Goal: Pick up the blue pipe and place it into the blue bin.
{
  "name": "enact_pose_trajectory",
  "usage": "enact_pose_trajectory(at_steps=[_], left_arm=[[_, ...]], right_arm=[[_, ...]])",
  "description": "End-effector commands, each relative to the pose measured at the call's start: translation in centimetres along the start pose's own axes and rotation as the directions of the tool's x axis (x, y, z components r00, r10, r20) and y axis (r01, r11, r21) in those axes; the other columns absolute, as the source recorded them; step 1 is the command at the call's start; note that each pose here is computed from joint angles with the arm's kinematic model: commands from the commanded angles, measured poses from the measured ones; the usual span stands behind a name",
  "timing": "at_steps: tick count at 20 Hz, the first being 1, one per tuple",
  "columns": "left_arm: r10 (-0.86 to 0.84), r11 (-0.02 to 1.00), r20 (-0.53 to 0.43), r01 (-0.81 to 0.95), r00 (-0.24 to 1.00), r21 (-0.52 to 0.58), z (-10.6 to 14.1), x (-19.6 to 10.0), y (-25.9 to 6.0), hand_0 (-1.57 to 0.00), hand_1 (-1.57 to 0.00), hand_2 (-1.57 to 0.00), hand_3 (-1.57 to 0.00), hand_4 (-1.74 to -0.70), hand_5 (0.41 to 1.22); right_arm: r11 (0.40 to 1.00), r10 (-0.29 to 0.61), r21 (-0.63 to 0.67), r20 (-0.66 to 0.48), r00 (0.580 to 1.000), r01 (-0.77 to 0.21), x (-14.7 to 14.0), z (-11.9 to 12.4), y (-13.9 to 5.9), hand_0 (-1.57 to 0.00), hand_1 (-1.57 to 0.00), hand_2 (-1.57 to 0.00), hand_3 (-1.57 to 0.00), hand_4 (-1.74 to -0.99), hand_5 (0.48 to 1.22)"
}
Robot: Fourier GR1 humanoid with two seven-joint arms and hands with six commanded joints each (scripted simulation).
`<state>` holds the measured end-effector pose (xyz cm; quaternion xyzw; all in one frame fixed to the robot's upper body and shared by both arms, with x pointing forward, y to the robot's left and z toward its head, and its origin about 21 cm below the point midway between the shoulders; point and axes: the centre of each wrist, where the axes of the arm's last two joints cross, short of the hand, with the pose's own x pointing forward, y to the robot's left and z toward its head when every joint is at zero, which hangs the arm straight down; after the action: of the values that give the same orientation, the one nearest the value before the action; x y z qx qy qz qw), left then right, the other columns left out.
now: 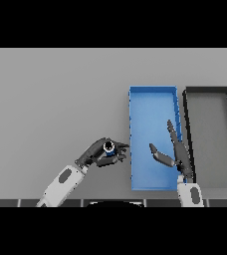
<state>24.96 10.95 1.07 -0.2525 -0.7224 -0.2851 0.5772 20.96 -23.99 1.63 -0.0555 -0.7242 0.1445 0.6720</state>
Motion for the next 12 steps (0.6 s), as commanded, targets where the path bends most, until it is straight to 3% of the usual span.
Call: enact_pose_trajectory(at_steps=[1, 10, 12], left_arm=[[0.003, 1.000, 0.008, -0.003, 1.000, -0.012, -0.3, 0.8, -0.1, -1.53, -1.54, -1.54, -1.46, -1.73, 1.208], [-0.036, 0.997, -0.014, 0.035, 0.999, -0.064, -1.0, 3.1, -0.6, -1.57, -1.57, -1.57, -1.50, -1.74, 1.219], [-0.046, 0.997, -0.037, 0.043, 0.998, -0.060, -0.9, 3.0, -0.4, -1.57, -1.57, -1.57, -1.50, -1.74, 1.219]], right_arm=[[1.000, 0.000, -0.001, 0.003, 1.000, 0.000, -0.1, 0.1, 0.0, 0.00, 0.00, 0.00, 0.00, -1.172, 0.603], [1.000, 0.009, -0.023, 0.029, 1.000, -0.009, -0.4, 1.0, -0.4, 0.00, 0.00, 0.00, 0.00, -1.127, 0.605], [0.999, 0.003, -0.036, 0.010, 1.000, -0.003, -0.5, 1.3, 0.0, 0.00, 0.00, 0.00, 0.00, -1.161, 0.605]])
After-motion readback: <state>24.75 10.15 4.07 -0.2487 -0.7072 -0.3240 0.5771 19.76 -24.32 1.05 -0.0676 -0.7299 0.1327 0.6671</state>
